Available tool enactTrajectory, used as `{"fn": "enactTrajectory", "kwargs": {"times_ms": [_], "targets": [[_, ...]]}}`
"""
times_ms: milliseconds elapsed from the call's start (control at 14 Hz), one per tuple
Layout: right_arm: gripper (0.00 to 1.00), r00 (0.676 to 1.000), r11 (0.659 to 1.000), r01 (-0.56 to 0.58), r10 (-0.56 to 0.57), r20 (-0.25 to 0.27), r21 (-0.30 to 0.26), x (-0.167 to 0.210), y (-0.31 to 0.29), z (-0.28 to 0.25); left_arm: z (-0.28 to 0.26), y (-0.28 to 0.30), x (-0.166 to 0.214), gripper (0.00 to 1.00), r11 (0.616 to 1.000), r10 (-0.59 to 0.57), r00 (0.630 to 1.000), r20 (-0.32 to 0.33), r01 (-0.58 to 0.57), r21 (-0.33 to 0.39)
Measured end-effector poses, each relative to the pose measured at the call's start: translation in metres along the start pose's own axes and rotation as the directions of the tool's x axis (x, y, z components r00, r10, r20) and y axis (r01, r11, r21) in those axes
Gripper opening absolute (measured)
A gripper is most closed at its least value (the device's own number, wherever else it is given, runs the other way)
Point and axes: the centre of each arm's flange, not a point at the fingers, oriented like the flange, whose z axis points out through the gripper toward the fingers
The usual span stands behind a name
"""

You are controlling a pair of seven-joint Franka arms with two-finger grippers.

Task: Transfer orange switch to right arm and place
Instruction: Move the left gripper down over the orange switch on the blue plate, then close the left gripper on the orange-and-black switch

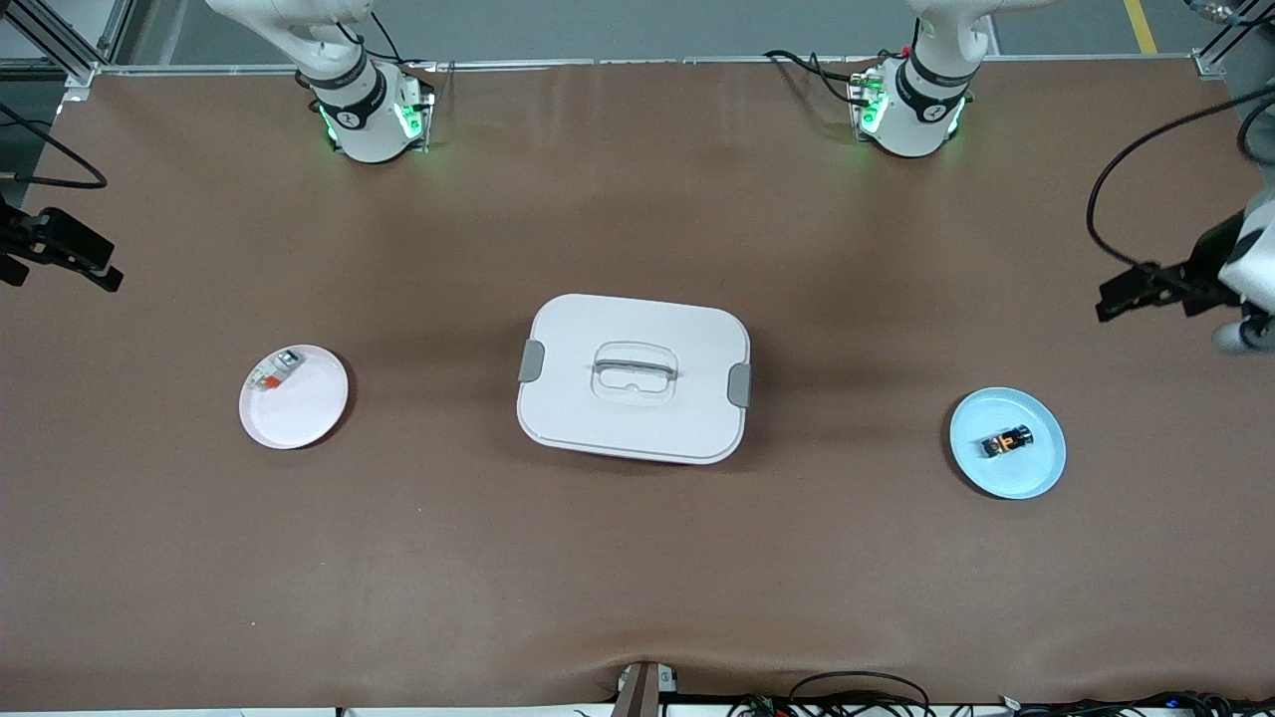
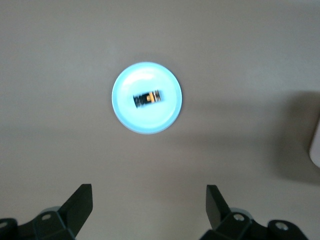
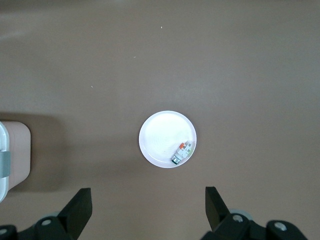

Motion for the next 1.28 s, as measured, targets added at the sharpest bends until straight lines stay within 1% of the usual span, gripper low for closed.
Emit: {"fn": "enactTrajectory", "kwargs": {"times_ms": [142, 285, 570, 855, 1282], "targets": [[1.00, 1.000, 1.000, 0.000, 0.000, 0.000, 0.000, 0.000, 0.000, 0.000, 0.039, -0.006, 0.006, 1.00, 1.000, -0.009, 1.000, -0.001, 0.009, -0.002], [1.00, 1.000, 1.000, 0.000, 0.000, 0.000, 0.000, 0.000, 0.000, 0.000, 0.074, -0.008, 0.012, 1.00, 1.000, -0.011, 1.000, 0.014, 0.011, -0.004], [1.00, 1.000, 1.000, 0.001, -0.001, 0.000, 0.000, 0.000, 0.000, 0.000, 0.145, -0.011, 0.029, 1.00, 0.998, -0.006, 1.000, 0.021, 0.005, 0.065], [1.00, 1.000, 1.000, 0.001, -0.001, 0.000, 0.000, 0.000, -0.001, 0.000, 0.209, -0.008, 0.032, 1.00, 0.998, -0.011, 1.000, 0.003, 0.011, 0.057], [1.00, 1.000, 1.000, 0.001, -0.001, 0.000, 0.000, 0.000, -0.001, 0.000, 0.286, -0.016, 0.044, 1.00, 0.999, -0.005, 1.000, -0.022, 0.006, 0.053]]}}
